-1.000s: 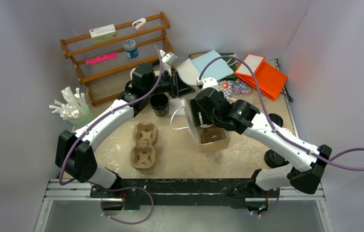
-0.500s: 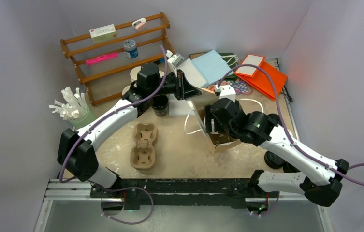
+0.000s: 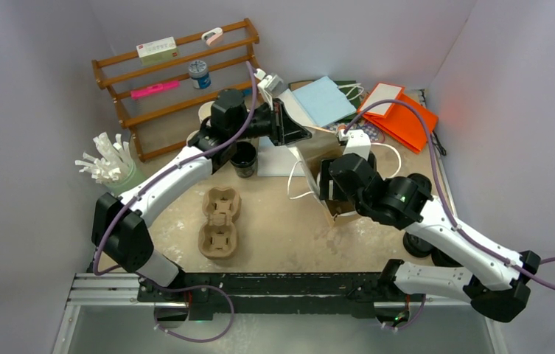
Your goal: Pack the takeout coffee
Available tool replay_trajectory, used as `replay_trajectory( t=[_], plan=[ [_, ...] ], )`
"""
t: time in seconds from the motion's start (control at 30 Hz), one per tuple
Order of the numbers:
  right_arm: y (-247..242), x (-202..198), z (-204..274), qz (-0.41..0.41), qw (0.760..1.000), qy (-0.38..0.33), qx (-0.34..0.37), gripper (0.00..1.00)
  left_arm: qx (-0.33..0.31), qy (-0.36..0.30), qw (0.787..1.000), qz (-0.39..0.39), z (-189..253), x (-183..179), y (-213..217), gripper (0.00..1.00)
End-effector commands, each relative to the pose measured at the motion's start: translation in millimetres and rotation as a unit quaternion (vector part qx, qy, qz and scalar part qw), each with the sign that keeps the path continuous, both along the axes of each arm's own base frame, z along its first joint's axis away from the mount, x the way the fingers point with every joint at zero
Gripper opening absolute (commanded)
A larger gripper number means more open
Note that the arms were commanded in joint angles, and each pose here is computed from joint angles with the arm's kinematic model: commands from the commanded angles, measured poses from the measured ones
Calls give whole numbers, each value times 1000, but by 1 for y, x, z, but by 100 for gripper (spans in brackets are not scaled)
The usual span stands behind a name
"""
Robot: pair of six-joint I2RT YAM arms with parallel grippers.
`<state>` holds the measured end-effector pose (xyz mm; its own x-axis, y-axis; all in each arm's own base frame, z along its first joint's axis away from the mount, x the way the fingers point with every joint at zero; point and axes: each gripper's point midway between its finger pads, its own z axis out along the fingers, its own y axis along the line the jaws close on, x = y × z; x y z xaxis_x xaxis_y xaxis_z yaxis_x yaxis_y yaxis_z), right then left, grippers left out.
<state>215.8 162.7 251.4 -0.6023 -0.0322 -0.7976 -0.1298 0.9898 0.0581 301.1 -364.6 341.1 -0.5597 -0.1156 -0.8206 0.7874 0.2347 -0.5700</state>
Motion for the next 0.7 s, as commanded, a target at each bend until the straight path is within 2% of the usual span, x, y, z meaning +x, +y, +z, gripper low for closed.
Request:
replay_trajectory(
  t=[0.0, 0.13, 0.27, 0.37, 0.5, 0.67],
  plan=[
    [1, 12, 11, -19, 999, -35, 8, 29, -21, -37, 999, -6, 36, -1, -3, 0],
    [10, 6, 2, -10, 1000, 0, 19, 29, 0, -41, 999, 4, 31, 1, 0, 0],
    [13, -11, -25, -7, 996, 84, -5, 28, 13, -22, 1000, -1, 19, -8, 5, 0],
    [14, -24, -32, -1, 993, 122, 0, 27, 34, 2, 999, -6, 4, -20, 12, 0],
    [17, -39, -28, 17, 988, 151, 18, 28, 52, 35, 997, -38, -12, -39, 17, 0],
    [3, -45, -30, 4, 987, 161, -5, 27, 36, 56, 996, -61, -19, -52, 17, 0]
  ],
)
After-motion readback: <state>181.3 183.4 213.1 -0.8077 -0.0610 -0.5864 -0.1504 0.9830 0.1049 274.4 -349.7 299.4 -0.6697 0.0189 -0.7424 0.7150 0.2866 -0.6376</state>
